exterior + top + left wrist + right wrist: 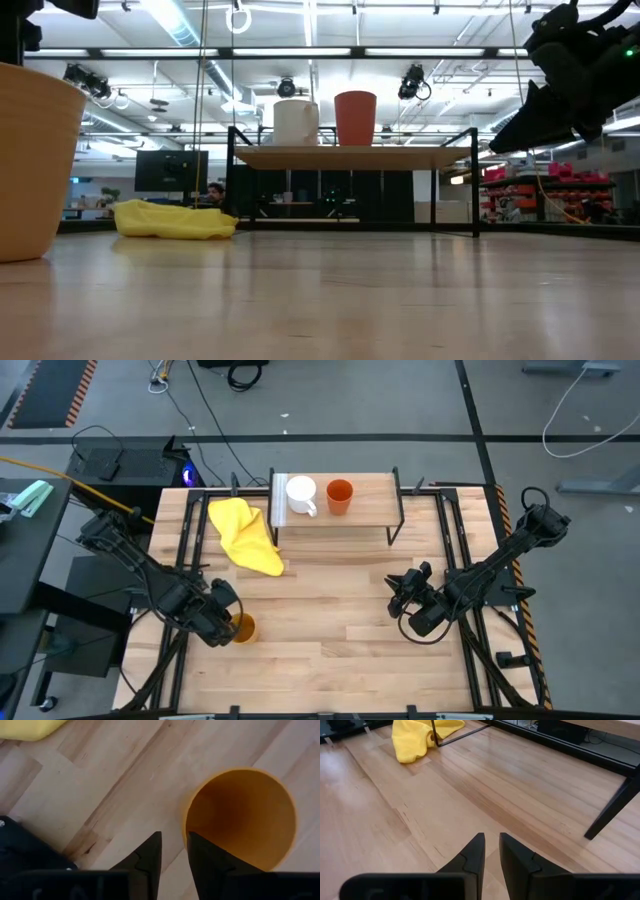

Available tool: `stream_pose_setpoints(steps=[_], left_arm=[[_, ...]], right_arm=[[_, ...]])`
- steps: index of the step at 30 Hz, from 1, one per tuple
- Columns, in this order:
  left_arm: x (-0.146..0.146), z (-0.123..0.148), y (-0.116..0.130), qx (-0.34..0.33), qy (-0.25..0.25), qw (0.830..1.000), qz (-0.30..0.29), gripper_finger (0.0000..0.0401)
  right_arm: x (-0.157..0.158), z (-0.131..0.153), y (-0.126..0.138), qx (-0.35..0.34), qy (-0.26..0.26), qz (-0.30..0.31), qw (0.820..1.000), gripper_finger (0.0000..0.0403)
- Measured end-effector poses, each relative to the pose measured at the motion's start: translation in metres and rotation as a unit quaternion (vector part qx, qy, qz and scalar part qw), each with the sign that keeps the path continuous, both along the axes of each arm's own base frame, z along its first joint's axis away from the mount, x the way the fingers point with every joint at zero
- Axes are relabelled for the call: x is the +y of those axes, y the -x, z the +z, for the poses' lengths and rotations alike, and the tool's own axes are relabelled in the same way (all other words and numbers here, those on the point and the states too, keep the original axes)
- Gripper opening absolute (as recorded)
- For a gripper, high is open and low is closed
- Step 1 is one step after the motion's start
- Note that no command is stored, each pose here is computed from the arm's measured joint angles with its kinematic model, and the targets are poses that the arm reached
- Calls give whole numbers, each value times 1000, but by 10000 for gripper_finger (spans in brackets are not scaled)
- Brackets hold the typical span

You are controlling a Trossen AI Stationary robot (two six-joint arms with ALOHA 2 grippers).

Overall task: Stack small to large cups/mugs on shelf
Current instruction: Put the yellow cup on the shelf

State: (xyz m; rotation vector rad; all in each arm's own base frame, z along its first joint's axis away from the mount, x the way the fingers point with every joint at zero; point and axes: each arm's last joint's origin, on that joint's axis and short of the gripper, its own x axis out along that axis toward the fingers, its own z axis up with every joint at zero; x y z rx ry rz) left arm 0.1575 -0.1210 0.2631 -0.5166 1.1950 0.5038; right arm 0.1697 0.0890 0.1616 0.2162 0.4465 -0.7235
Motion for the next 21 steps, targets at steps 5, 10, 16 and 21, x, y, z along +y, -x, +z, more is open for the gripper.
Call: stream_pose_setpoints(steps=[5,10,16,21], left_arm=[[1,0,-2,-1,1,1000,2,102],[1,-1,-2,-1,0,1000,3,102],[-2,-6,-7,11,-7,1000,-2,107],[-3,-8,-8,16,-9,1000,-1,107]], right_arm=[[0,0,0,0,0,0,1000,65],[0,0,0,0,0,0,1000,65],[0,0,0,0,0,0,1000,65],[0,0,0,0,0,0,1000,65]])
